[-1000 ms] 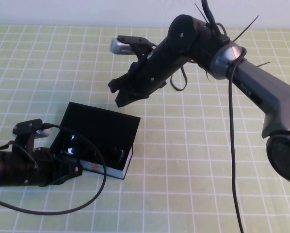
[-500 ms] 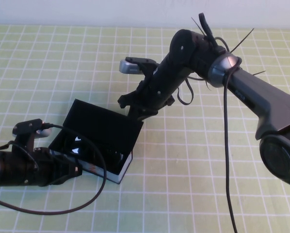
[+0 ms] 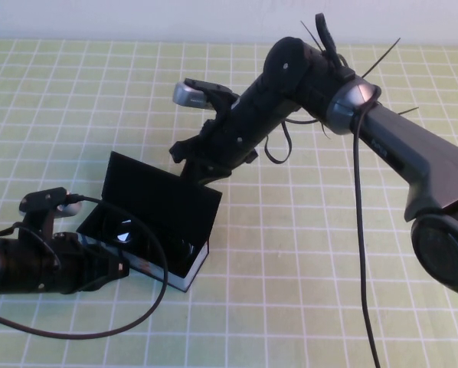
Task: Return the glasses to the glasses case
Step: Close the glasses case
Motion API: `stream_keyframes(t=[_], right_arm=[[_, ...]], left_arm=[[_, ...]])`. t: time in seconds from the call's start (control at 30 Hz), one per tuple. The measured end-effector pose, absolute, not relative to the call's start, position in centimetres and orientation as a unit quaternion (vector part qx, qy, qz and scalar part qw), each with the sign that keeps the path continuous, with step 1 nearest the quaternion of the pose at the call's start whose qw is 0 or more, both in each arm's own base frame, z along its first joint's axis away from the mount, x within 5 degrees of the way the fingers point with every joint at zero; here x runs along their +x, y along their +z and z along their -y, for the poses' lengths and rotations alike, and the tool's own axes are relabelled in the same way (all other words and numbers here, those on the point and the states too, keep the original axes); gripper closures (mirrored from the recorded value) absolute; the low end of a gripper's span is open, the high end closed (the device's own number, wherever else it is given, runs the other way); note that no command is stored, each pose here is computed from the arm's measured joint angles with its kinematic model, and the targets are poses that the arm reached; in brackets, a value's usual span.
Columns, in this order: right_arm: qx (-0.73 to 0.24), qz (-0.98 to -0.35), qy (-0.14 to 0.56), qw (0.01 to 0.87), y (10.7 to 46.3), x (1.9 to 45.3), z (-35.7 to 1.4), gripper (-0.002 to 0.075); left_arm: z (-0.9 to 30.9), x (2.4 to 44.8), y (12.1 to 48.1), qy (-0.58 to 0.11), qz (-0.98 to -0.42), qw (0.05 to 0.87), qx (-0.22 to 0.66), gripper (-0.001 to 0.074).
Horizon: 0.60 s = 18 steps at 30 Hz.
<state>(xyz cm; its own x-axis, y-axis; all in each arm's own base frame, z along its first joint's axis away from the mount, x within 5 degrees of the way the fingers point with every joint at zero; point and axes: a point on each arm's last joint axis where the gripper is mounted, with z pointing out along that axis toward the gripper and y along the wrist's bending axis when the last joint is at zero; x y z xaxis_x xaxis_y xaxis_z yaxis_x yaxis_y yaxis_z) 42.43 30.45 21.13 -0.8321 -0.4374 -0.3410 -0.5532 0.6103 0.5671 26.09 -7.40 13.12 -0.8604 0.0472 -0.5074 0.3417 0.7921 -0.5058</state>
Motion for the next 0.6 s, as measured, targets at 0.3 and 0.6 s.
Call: stream_keyframes(t=[0.3, 0.6], right_arm=[[-0.331, -0.87, 0.355, 0.085, 23.1, 38.9, -34.3, 0.0737], [-0.354, -0.865, 0.349, 0.076, 22.9, 37.3, -35.9, 0.0737]], left_arm=[[7.1, 25.8, 13.6, -0.286, -0.923, 0.236, 0.107, 0.0738], [5.3, 23.2, 20.3, -0.194, -0.932, 0.29, 0.095, 0.0738]])
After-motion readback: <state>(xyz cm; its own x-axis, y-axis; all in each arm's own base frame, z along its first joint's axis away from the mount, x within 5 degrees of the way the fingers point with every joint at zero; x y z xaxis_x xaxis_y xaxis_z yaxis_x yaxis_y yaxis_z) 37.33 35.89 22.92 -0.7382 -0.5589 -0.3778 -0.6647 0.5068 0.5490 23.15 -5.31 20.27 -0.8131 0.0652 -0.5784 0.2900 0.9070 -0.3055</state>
